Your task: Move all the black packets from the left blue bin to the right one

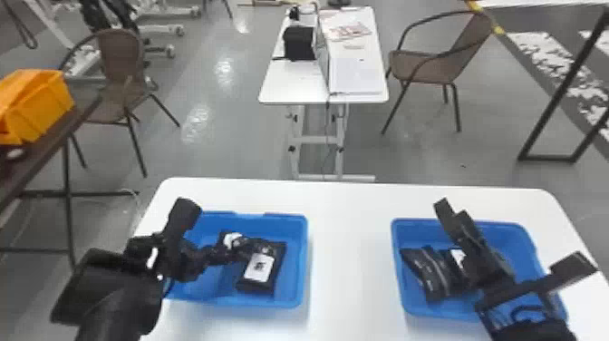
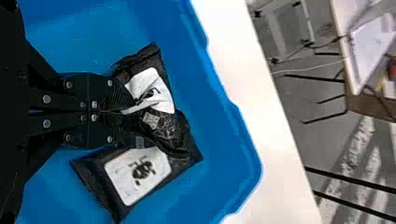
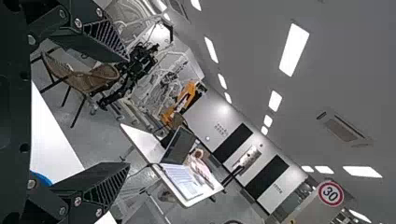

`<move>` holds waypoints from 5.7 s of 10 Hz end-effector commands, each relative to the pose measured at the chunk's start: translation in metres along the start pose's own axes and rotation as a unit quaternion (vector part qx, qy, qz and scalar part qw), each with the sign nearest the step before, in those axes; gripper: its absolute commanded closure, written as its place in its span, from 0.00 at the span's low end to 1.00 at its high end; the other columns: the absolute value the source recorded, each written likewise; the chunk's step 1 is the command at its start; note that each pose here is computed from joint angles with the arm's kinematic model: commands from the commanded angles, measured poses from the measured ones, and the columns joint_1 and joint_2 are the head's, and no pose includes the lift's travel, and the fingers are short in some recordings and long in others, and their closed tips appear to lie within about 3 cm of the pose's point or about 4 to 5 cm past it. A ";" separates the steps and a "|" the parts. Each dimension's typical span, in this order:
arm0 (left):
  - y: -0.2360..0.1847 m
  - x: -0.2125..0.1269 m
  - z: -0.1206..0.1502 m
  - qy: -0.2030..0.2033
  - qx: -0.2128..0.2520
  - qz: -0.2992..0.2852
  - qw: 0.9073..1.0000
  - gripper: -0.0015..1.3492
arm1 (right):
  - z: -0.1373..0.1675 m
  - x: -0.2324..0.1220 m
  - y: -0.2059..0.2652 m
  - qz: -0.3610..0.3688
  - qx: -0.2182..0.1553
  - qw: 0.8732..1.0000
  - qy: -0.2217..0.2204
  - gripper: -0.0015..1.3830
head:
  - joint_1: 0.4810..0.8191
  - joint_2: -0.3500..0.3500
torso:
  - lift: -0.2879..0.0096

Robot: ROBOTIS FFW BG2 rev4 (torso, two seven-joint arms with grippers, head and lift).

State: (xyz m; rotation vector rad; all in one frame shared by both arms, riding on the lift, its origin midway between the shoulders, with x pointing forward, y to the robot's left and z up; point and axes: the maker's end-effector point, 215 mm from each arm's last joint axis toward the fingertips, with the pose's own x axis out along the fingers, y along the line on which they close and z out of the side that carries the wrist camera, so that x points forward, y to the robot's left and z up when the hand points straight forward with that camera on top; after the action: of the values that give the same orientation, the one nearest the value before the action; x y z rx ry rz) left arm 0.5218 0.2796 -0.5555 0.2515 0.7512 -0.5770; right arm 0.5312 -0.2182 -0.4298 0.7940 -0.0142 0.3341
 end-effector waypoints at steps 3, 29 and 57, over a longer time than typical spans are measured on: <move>-0.065 -0.025 0.103 -0.177 0.011 -0.063 0.982 0.90 | -0.008 0.010 0.025 0.027 -0.012 0.999 0.012 0.17 | 0.63 0.55 | 0.97; -0.173 0.023 0.206 -0.244 0.015 -0.190 0.951 0.11 | -0.027 0.055 0.003 0.010 -0.107 0.990 0.092 0.92 | 0.63 0.34 | 0.97; -0.082 0.036 0.060 -0.057 -0.039 -0.083 0.994 0.89 | 0.054 0.007 -0.018 -0.073 -0.084 0.993 -0.035 0.32 | 0.63 0.36 | 0.97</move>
State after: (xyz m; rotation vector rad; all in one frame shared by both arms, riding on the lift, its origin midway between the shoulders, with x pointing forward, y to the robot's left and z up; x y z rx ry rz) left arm 0.5313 0.1732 -0.5543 0.0910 0.7405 -0.7128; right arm 0.5502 -0.2692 -0.4025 0.6327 -0.0521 0.1596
